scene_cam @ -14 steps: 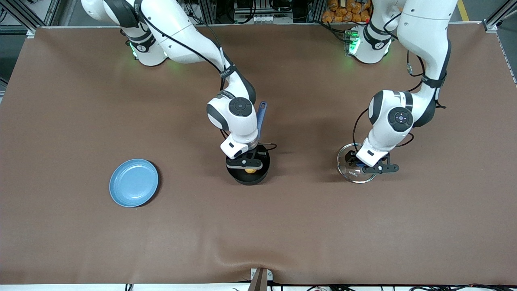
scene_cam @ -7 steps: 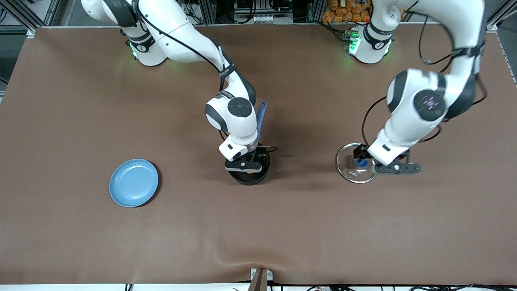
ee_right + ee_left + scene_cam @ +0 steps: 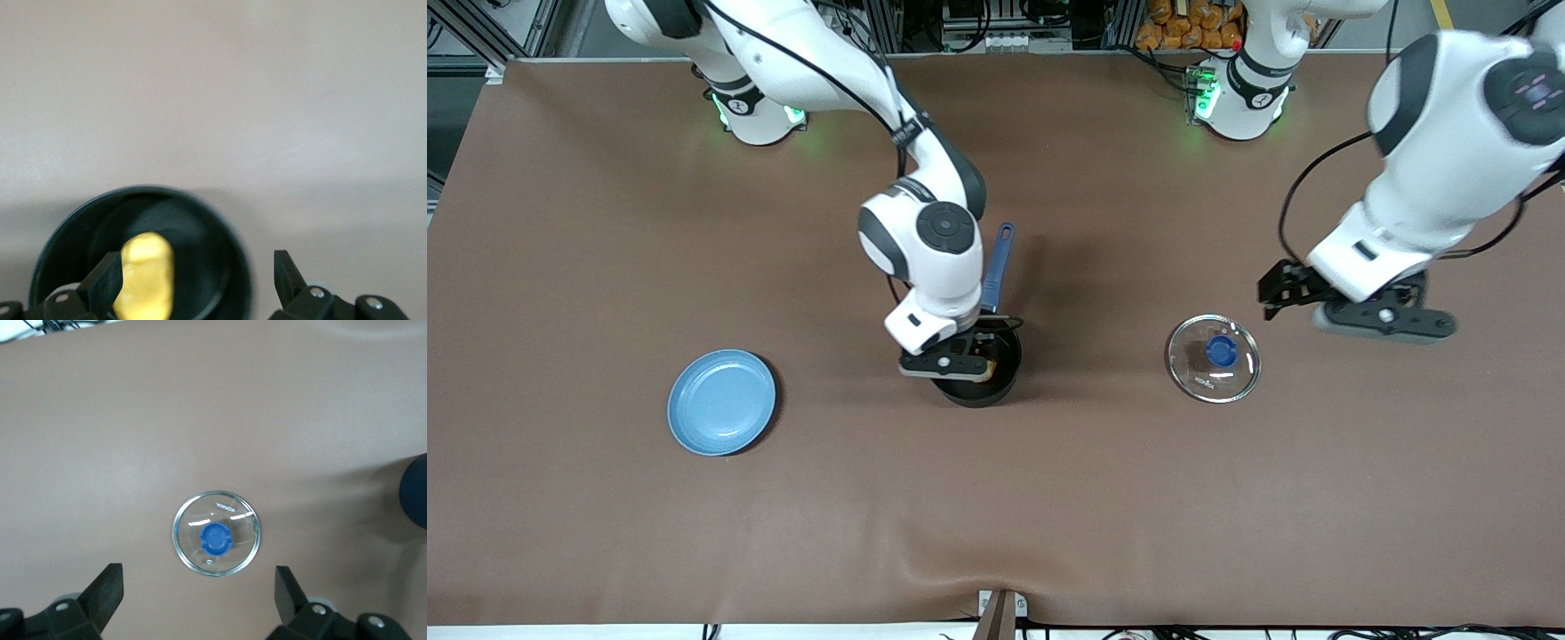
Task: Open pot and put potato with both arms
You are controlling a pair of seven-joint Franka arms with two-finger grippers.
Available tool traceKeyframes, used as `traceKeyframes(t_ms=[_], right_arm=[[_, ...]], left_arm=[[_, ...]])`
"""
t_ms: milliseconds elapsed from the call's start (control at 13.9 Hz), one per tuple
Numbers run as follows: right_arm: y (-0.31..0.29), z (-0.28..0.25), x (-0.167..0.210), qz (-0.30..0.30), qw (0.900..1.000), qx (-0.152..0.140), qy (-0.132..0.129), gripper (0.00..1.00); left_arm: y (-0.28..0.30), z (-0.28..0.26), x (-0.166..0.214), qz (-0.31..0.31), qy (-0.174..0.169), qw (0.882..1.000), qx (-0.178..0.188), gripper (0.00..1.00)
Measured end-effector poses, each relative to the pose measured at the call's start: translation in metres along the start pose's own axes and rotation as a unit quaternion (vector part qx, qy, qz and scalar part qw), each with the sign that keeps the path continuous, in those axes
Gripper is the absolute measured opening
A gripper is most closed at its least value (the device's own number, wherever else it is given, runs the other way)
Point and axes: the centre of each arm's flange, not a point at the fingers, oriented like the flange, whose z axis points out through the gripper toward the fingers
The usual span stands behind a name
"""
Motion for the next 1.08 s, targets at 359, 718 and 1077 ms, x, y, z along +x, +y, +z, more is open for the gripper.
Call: traceKeyframes(t_ms=[359, 718, 1077], right_arm=[[0.117, -0.067, 0.070, 0.013, 1.000, -0.009, 0.000, 1.00], [0.212, -0.096, 0.100, 0.039, 0.999, -0.022, -0.019, 1.00], [0.324, -0.141, 0.117, 0.029, 0.999, -0.011, -0.036, 1.00]], left_arm=[[-0.022, -0.022, 0.001, -0.007, 0.015, 1.000, 0.001, 1.00], [-0.026, -0.051, 0.005, -0.010, 0.024, 1.000, 0.002, 1.00], [-0.032, -0.050, 0.006, -0.015, 0.021, 1.000, 0.002, 1.00]])
